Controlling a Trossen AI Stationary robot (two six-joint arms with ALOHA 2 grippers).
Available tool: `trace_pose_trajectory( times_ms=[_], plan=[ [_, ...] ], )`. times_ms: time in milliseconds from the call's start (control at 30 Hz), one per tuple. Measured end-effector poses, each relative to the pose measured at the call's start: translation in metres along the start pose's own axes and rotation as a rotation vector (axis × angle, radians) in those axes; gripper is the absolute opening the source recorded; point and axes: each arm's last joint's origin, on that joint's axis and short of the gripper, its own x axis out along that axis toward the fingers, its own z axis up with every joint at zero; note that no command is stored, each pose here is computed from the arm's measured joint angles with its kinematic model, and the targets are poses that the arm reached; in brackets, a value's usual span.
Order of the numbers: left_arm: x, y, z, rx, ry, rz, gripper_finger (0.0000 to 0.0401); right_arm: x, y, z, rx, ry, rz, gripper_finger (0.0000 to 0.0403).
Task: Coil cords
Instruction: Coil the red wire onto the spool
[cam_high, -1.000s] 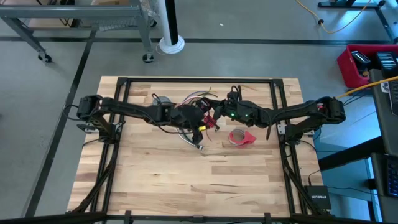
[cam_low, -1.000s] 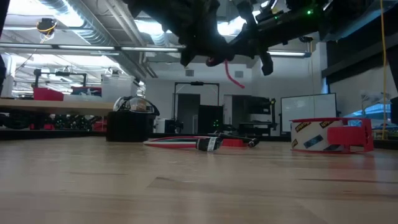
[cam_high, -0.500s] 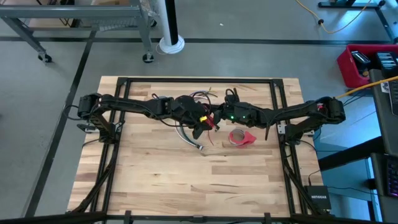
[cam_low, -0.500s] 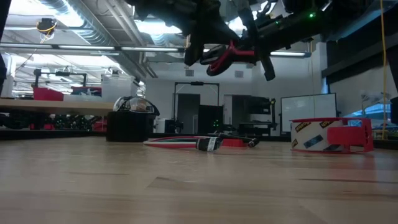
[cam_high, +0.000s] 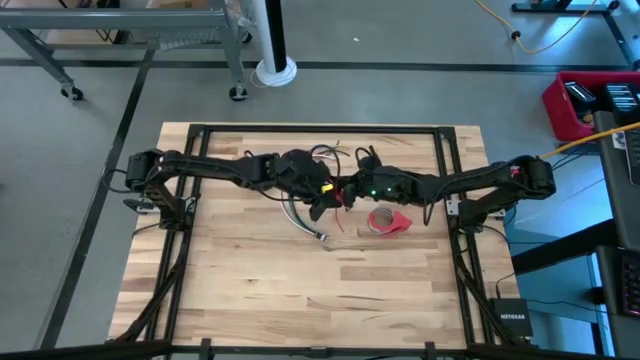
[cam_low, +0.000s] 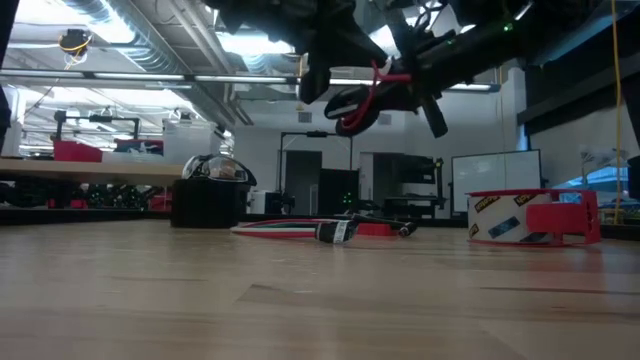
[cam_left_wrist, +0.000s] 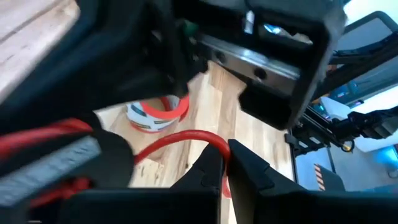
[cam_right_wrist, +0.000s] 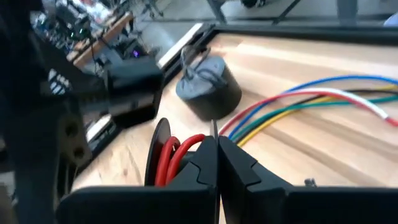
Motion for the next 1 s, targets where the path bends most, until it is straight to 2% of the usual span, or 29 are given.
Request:
trace_pose_trajectory(
  times_ms=[233,467,633,800,1000],
  plan=[
    [-0.003,0.009,0.003,-0.014,0.005,0.020,0.0001,0.000,0.001,-0.005,-0.007,0.108,0.078,0.0001],
    [-0.006,0.018,-0.001,-0.042,0.106,0.002,0.0001,-0.001,0.001,-0.009,-0.011,0.199,0.133,0.0001],
    [-0.008,0.022,-0.003,-0.037,0.175,-0.054,0.0001,-0.002,-0.002,-0.013,-0.016,0.249,0.111,0.0001],
    [-0.009,0.023,-0.003,-0.009,0.197,-0.110,0.0001,-0.003,0.000,-0.014,-0.010,0.315,0.181,0.0001],
    [-0.011,0.027,-0.004,-0.021,0.222,-0.097,0.0001,-0.007,0.002,-0.012,-0.007,0.349,0.233,0.0001]
  ],
)
